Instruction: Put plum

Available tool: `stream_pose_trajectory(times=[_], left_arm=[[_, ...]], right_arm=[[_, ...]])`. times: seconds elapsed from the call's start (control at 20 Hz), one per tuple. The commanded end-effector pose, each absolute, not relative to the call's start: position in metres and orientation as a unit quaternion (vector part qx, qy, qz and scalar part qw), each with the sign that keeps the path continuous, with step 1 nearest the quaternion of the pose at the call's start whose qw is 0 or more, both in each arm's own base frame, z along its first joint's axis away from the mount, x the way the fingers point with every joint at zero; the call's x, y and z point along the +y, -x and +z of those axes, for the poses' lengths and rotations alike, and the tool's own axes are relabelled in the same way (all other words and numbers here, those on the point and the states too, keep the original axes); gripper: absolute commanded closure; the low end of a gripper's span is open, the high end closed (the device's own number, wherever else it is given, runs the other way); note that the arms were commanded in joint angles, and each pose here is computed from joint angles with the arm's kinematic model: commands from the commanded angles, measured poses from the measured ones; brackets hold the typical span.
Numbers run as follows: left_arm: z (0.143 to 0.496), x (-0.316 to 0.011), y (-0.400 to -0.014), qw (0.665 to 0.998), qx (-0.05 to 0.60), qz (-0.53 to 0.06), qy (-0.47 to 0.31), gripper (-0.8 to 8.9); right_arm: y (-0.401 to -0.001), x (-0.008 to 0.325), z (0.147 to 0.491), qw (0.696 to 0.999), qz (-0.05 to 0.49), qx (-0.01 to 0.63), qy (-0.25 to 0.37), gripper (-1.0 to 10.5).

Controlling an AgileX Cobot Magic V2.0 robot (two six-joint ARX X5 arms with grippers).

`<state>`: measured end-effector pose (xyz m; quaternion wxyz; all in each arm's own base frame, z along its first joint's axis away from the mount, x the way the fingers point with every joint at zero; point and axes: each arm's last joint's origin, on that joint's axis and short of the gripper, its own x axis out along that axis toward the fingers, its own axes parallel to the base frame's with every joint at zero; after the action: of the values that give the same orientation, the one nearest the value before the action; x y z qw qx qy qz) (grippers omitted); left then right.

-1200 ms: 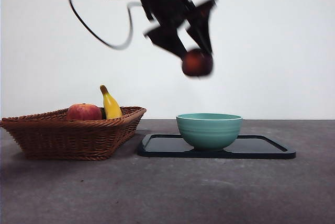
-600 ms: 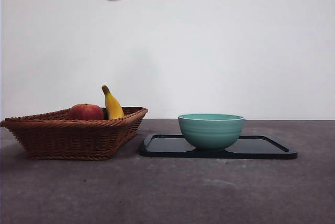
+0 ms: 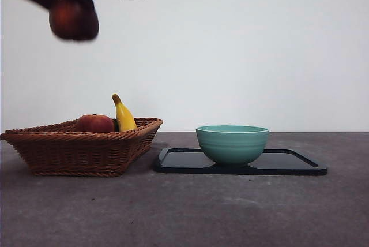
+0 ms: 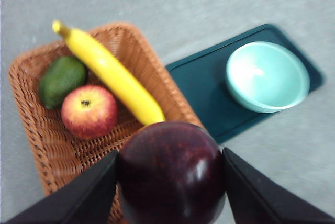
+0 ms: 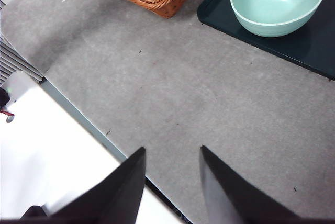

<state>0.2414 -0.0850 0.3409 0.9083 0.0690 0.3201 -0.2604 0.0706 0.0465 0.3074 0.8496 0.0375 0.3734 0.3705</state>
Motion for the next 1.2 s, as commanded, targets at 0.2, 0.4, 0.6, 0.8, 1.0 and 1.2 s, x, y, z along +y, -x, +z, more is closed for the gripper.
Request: stream_pose_trajectory(times=[0.2, 0.4, 0.6, 0.8, 1.0, 1.2], left_arm=[[0.281, -0.085, -0.26, 0.918, 0.304, -0.246, -0.065, 5.75], [0.253, -0.082, -0.278, 0.919, 0.318, -0.22, -0.079, 5.75], [0.225, -0.081, -0.297, 0.906, 0.355, -0.213, -0.081, 5.75], [0.206, -0.085, -0.31, 0.905, 0.359, -0.214, -0.081, 5.74], [0.195, -0.086, -0.315, 0.901, 0.37, -0.214, -0.081, 5.74], [0.195, -0.086, -0.316, 0.902, 0.366, -0.214, -0.08, 5.62]], right_arm=[[-0.071, 0.047, 0.309, 0.85, 0.375, 0.368, -0.033, 7.8], [-0.071, 0.047, 0.31, 0.85, 0.373, 0.369, -0.036, 7.8], [-0.071, 0.047, 0.31, 0.85, 0.373, 0.37, -0.038, 7.8], [-0.071, 0.047, 0.31, 0.85, 0.37, 0.372, -0.043, 7.8], [-0.071, 0.047, 0.31, 0.851, 0.37, 0.371, -0.046, 7.8], [-0.072, 0.048, 0.311, 0.853, 0.371, 0.365, -0.047, 7.8]])
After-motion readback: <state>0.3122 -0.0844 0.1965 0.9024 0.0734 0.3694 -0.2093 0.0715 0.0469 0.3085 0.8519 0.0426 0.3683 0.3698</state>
